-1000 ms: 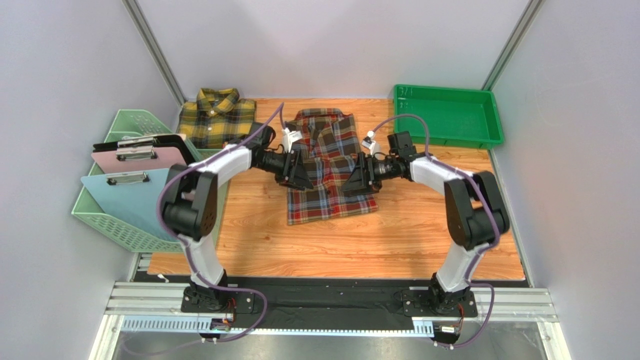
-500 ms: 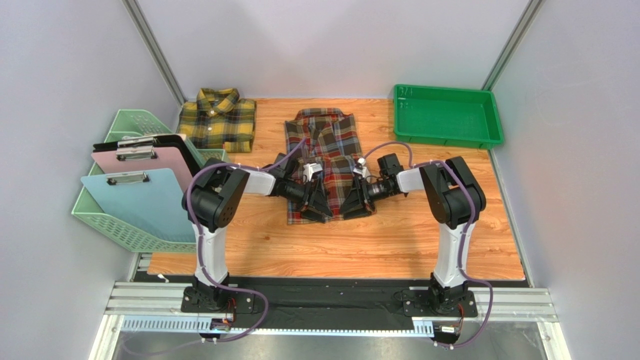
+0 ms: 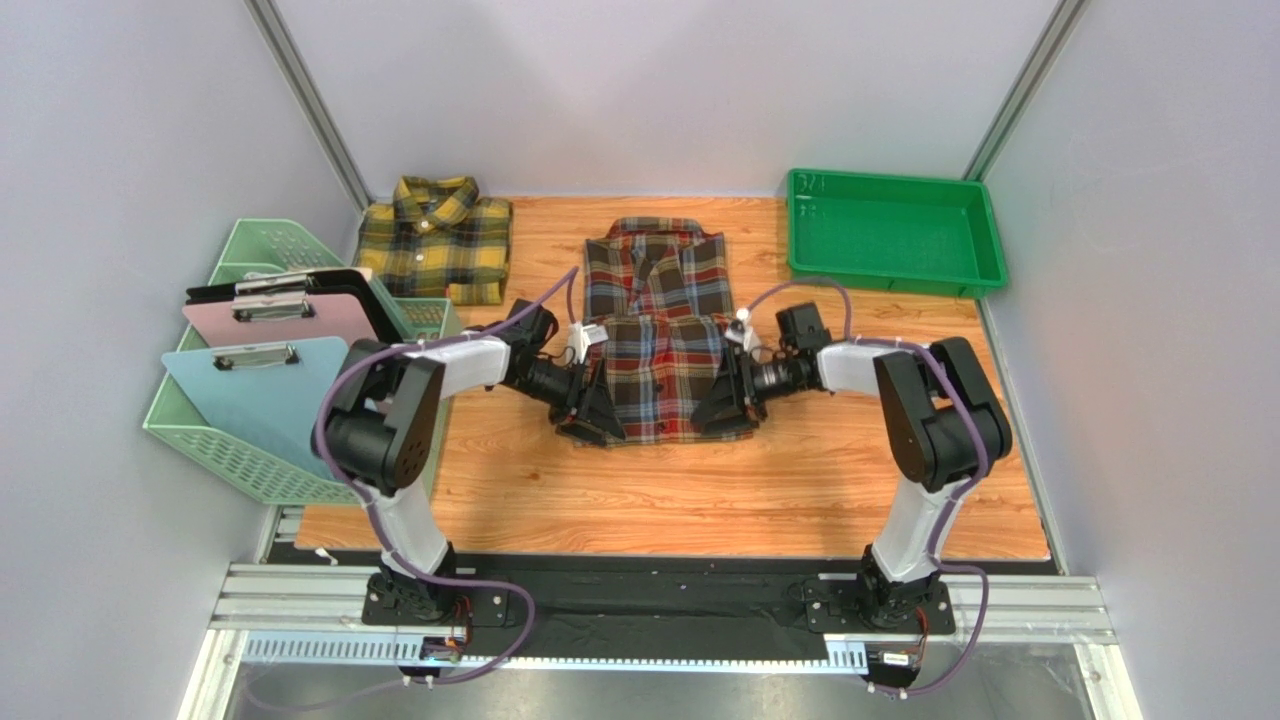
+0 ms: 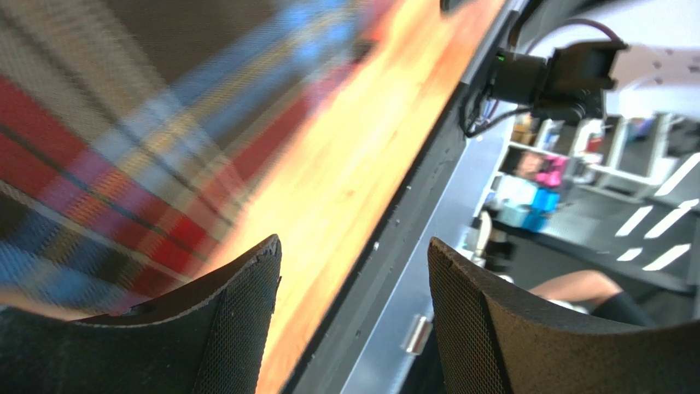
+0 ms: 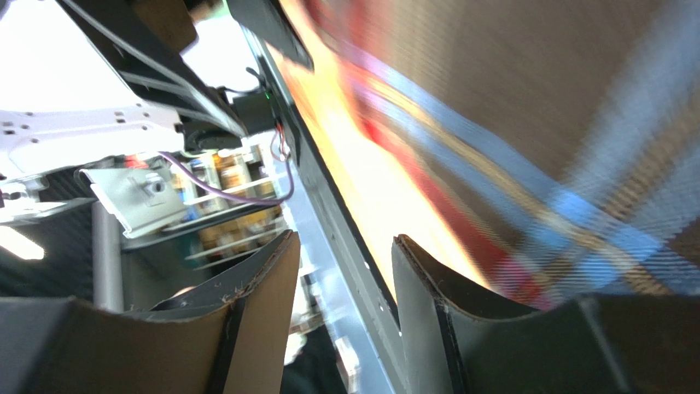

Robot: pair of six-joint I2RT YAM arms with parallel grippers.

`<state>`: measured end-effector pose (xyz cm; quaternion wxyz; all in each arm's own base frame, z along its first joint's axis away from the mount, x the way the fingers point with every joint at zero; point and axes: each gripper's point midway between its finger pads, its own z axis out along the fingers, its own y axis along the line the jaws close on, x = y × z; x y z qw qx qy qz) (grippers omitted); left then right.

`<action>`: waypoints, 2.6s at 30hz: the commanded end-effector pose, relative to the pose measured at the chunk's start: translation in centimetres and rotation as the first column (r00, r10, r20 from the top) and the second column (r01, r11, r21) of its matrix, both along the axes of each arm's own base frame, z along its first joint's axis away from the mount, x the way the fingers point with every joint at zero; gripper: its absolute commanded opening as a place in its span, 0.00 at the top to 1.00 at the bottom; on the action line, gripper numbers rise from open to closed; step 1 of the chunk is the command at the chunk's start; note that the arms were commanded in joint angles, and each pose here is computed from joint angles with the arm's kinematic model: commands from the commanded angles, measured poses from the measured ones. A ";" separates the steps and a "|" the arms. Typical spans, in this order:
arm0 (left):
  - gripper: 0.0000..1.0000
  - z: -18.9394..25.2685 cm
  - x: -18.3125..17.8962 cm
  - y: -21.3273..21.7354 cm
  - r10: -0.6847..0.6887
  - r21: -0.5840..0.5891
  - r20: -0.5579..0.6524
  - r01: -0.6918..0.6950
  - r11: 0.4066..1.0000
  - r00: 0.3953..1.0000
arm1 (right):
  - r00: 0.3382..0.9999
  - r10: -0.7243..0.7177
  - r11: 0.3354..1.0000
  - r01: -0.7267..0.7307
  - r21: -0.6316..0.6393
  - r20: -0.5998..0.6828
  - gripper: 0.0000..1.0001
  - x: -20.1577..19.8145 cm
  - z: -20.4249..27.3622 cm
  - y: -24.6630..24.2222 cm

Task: Fold and stack the long sleeve shirts
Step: Fold the shirt

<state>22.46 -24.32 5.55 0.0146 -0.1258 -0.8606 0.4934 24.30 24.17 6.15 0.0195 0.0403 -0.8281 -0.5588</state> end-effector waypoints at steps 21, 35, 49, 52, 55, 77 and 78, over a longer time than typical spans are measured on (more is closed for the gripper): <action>0.41 -3.2 16.9 2.2 0.273 0.235 0.108 -0.292 0.927 0.956 | 0.951 -0.131 0.961 0.191 -0.199 0.281 0.74 19.1 -4.6 -3.0; 0.34 5.7 8.7 3.0 -0.297 0.385 0.737 -0.015 0.923 0.608 | 0.859 0.026 0.996 0.020 -0.084 0.512 0.64 11.9 7.5 0.3; 0.38 0.1 1.2 -3.8 -0.746 0.747 0.664 -0.007 0.665 -0.054 | 0.799 0.170 0.983 -0.097 -0.154 0.576 0.67 13.2 2.7 6.2; 0.38 -1.2 1.7 -4.2 -0.787 0.787 0.613 -0.040 0.616 -0.067 | 0.813 0.168 0.983 -0.094 -0.159 0.557 0.67 14.1 1.3 6.5; 0.39 -2.4 2.0 -4.4 -0.824 0.824 0.559 -0.046 0.564 -0.094 | 0.839 0.169 0.981 -0.092 -0.171 0.517 0.68 14.0 -0.4 6.5; 1.00 4.3 -11.8 -3.1 -0.756 0.599 0.624 0.502 0.624 0.195 | 0.812 0.258 0.966 -0.206 -0.155 0.524 0.69 8.9 3.6 5.8; 1.00 4.6 -12.2 -3.0 -0.757 0.589 0.619 0.515 0.623 0.209 | 0.817 0.266 0.964 -0.218 -0.152 0.511 0.70 8.6 3.1 5.8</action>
